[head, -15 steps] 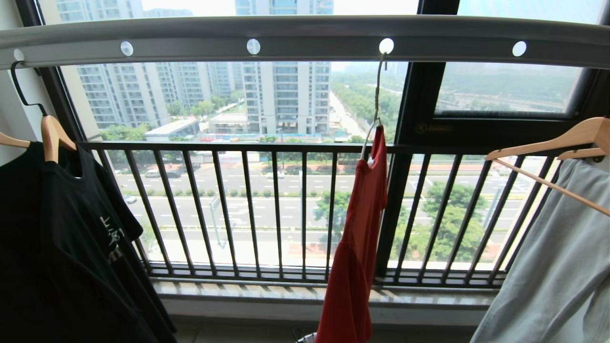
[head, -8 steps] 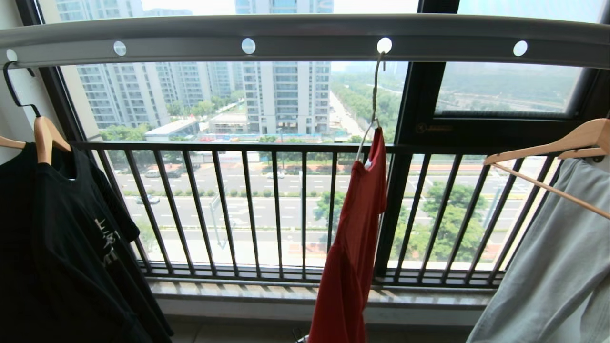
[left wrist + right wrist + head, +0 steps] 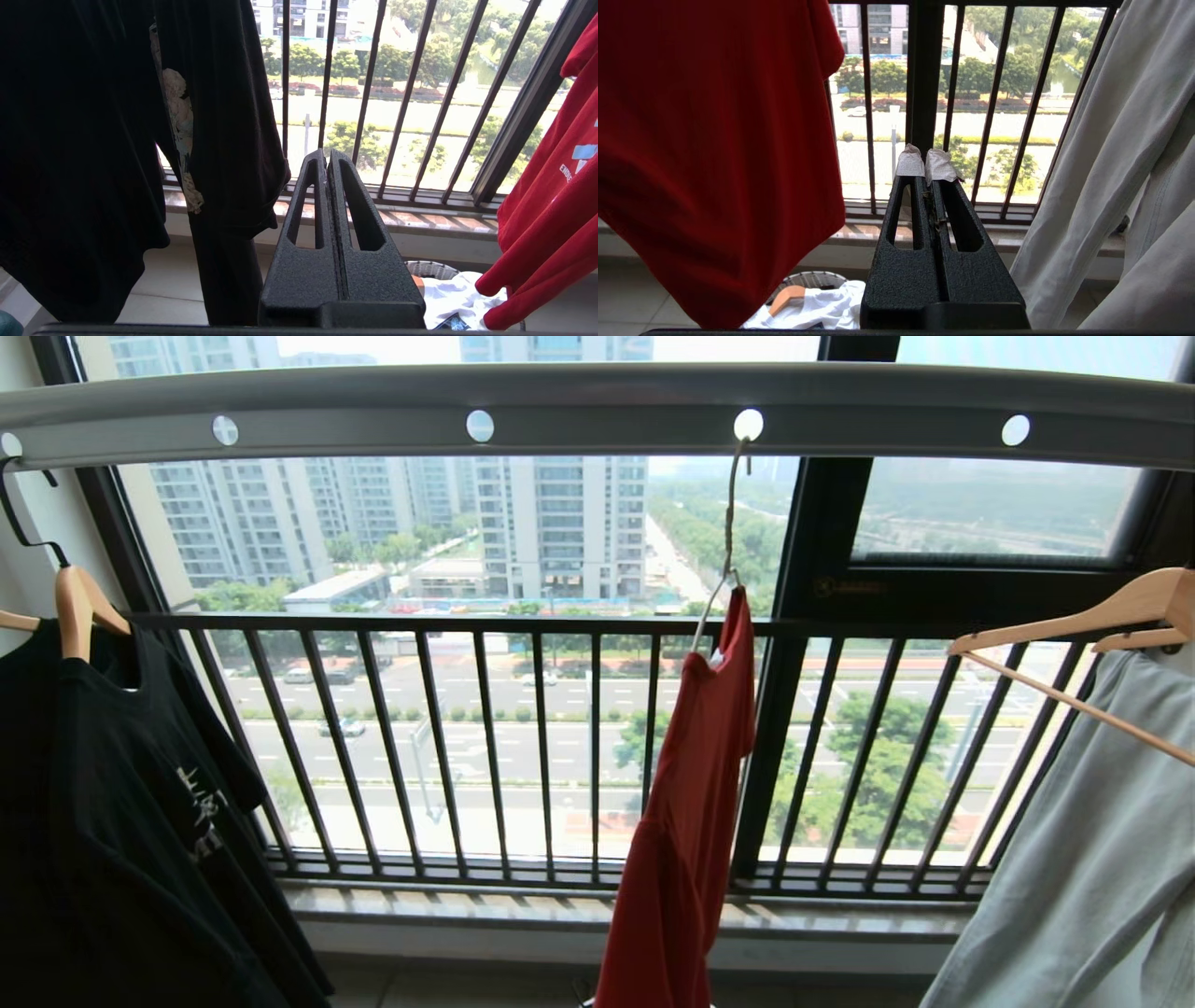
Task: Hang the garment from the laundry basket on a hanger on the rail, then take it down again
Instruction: Take the clothes off the clothes rack
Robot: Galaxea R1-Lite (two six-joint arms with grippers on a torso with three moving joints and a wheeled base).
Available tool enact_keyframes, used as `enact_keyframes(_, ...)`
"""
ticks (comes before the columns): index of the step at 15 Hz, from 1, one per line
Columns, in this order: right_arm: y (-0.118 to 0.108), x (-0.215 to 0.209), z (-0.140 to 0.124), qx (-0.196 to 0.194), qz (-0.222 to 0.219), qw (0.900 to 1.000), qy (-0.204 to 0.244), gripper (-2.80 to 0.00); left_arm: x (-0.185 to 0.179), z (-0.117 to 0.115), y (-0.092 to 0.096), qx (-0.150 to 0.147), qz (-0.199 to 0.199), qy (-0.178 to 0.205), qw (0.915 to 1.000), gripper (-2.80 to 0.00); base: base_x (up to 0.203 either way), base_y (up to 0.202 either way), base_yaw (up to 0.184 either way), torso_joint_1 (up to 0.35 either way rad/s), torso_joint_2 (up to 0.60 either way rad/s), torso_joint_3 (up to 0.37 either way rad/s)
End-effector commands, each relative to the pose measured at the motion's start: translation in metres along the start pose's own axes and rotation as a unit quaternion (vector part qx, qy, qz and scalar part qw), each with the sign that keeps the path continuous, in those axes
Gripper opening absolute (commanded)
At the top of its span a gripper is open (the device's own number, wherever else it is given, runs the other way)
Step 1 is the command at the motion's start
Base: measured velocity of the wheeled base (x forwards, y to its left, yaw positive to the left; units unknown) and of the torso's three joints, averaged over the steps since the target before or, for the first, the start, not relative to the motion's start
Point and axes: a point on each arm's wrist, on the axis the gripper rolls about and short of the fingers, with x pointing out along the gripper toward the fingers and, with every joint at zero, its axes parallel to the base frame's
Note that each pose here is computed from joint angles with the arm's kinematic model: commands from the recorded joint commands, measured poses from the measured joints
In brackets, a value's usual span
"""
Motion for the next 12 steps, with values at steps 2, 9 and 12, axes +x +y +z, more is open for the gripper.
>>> enact_keyframes(2,0.001,-0.001,0.040,0.006,0.005,1.000,0.002,-2.80,0.000,0.000,0.000,0.000,0.000,0.000,1.0000,-2.80,0.000,0.000,0.000,0.000,0.00,0.000)
enact_keyframes(9,0.008,0.050,0.166,0.016,0.091,0.996,0.011,-2.80,0.000,0.000,0.000,0.000,0.001,0.000,1.0000,-2.80,0.000,0.000,0.000,0.000,0.00,0.000)
enact_keyframes(12,0.010,0.097,0.207,0.029,0.123,0.991,0.032,-2.80,0.000,0.000,0.000,0.000,0.000,0.000,1.0000,-2.80,0.000,0.000,0.000,0.000,0.00,0.000)
